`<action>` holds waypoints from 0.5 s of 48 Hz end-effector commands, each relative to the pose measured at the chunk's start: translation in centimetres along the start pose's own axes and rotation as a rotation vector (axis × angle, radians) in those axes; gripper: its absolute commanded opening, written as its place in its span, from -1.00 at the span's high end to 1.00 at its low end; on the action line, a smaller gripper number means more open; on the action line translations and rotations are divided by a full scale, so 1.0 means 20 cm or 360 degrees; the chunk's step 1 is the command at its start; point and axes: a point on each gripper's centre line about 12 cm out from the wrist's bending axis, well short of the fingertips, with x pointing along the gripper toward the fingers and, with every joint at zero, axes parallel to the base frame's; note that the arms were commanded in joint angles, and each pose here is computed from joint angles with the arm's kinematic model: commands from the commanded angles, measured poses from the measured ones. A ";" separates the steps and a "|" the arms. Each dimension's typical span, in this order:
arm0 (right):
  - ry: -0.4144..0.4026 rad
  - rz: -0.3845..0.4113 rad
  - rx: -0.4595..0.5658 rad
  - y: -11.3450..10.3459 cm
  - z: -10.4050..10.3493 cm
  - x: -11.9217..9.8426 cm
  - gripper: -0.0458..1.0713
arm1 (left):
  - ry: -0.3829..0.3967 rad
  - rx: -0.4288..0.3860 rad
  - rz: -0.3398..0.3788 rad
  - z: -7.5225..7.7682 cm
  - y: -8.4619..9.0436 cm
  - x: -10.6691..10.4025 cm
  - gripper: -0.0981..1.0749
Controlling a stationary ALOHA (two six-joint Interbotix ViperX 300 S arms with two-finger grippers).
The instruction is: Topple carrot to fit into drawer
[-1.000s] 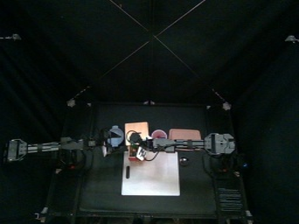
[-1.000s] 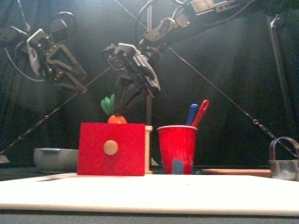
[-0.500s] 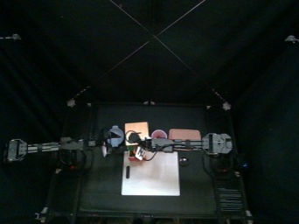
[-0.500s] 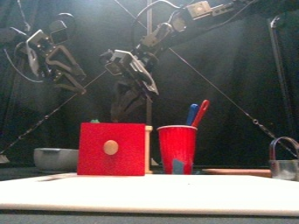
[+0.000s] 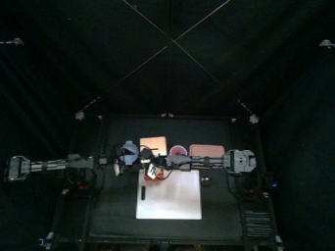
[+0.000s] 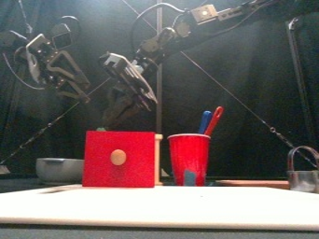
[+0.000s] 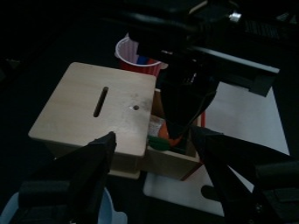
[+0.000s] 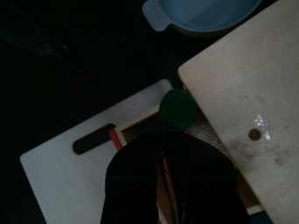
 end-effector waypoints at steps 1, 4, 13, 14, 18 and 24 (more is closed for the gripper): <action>-0.0090 0.0019 0.0010 0.01 0.09 -0.07 0.12 | -0.0019 0.0002 -0.0003 0.02 0.00 0.00 -0.87; -0.0086 0.0003 0.0001 0.00 0.08 -0.05 0.12 | -0.0014 0.0003 -0.0005 0.02 0.00 0.00 -0.87; -0.0038 -0.0022 0.0000 -0.02 0.05 0.01 0.13 | -0.0004 0.0001 -0.0004 0.00 0.00 0.00 -0.87; -0.0034 -0.0025 0.0005 -0.02 0.05 0.01 0.13 | -0.0004 -0.0001 -0.0004 0.00 0.00 0.00 -0.87; -0.0005 -0.0037 0.0005 -0.03 0.03 0.04 0.13 | -0.0002 0.0001 -0.0004 0.00 0.00 0.00 -0.87; 0.0025 -0.0049 0.0005 -0.04 0.00 0.07 0.13 | -0.0002 0.0001 -0.0004 0.00 0.00 0.00 -0.87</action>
